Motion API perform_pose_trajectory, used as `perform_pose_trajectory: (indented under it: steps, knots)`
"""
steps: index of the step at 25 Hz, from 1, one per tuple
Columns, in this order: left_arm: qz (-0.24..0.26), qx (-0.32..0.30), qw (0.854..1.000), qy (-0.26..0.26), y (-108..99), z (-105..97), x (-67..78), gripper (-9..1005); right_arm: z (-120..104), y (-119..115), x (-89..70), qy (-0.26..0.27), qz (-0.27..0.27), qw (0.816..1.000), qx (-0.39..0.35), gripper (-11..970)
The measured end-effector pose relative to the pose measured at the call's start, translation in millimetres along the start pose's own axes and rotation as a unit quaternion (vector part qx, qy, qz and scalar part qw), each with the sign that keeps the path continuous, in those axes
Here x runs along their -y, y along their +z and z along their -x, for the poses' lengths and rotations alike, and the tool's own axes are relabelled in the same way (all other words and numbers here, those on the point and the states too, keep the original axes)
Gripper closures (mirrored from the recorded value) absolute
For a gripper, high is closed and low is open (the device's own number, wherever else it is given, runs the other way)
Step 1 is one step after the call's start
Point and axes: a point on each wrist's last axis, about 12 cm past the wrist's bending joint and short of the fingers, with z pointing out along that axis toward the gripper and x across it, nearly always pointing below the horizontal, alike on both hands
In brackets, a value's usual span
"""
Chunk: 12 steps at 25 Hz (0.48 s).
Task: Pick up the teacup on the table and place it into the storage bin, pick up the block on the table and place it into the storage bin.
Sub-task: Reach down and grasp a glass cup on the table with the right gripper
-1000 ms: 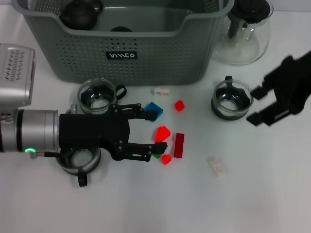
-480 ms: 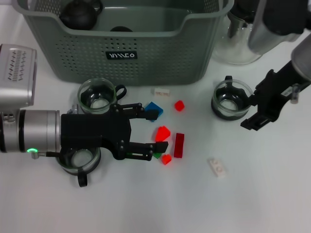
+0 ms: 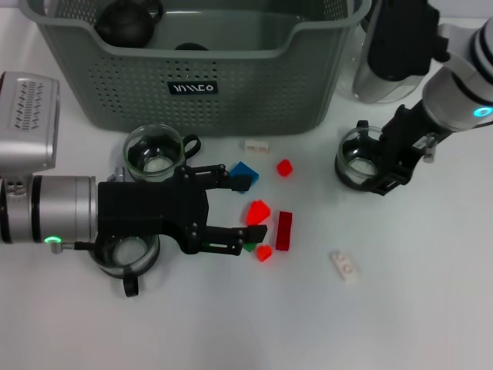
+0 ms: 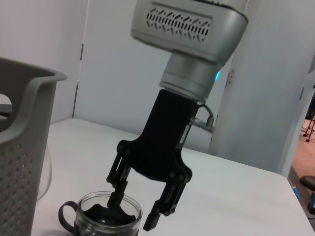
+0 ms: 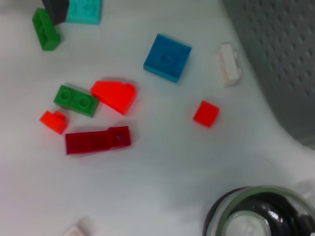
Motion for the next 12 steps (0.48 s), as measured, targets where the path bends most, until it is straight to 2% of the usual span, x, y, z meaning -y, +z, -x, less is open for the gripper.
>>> perform_pose_trajectory:
  steps: [12]
  knots:
    - [0.000,0.000,1.000,-0.003,0.7,-1.1,0.3,170,12.2,28.7,3.2,-0.014,-0.015,1.000,-0.017,354]
